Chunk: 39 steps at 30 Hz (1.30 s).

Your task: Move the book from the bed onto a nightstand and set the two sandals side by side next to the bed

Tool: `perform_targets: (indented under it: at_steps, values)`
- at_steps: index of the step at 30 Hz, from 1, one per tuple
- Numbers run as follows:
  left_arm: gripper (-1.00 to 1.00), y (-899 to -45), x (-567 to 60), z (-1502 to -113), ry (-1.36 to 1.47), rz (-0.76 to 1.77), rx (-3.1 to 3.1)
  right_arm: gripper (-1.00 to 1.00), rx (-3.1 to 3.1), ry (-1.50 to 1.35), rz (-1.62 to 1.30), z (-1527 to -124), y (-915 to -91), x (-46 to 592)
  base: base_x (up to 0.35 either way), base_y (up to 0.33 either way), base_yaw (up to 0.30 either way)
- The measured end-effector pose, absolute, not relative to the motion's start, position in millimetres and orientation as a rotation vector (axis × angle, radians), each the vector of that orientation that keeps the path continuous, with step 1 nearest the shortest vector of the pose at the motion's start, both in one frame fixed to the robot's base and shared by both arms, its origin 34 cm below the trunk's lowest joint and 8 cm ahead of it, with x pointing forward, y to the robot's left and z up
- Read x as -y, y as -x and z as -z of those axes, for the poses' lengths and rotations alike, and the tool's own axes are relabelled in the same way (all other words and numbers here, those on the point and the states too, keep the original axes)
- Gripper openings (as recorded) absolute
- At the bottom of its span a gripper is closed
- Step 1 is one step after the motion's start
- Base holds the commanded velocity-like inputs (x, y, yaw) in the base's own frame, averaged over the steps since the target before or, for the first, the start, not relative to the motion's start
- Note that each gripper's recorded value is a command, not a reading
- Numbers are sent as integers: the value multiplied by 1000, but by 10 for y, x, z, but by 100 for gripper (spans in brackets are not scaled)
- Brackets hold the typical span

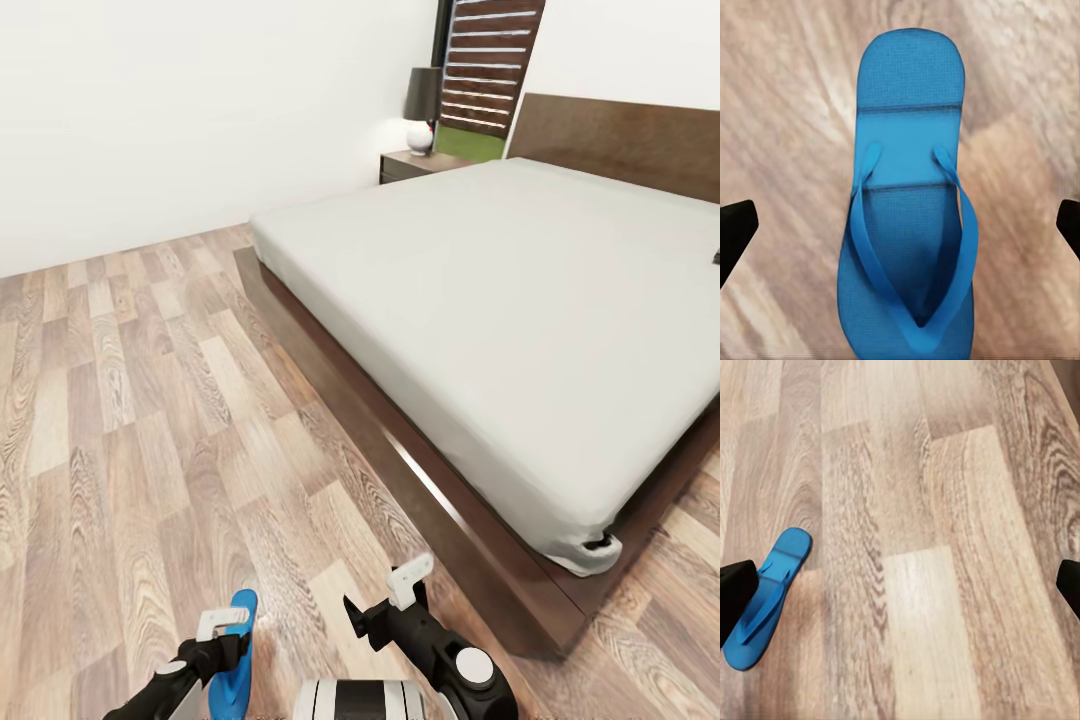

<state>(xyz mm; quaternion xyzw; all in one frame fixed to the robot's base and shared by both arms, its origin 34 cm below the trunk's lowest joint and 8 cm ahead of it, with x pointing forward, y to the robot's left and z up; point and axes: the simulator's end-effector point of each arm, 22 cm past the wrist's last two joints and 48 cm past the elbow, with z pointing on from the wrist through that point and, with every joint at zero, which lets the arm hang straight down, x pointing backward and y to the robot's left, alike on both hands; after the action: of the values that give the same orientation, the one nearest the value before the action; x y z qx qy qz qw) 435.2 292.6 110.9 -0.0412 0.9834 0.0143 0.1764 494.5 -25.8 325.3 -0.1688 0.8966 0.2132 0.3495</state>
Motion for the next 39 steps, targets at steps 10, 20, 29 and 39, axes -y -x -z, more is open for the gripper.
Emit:
perform_targets:
  at_steps: [10,20,29,39]
  values:
    - [100,-4182,-2883,-953,116,-36,-2826,100,-2360,436,-572,-3082,-4859,232,0,0,0]
    - [100,-4132,-2870,-909,112,-35,-2838,100,-2367,449,-590,-3045,-4804,167,0,0,0]
    - [100,-4137,-2877,-910,111,-36,-2836,100,-2366,453,-593,-3049,-4797,152,0,0,0]
    - [100,-4162,-2896,-919,108,-39,-2830,100,-2366,454,-593,-3049,-4795,149,0,0,0]
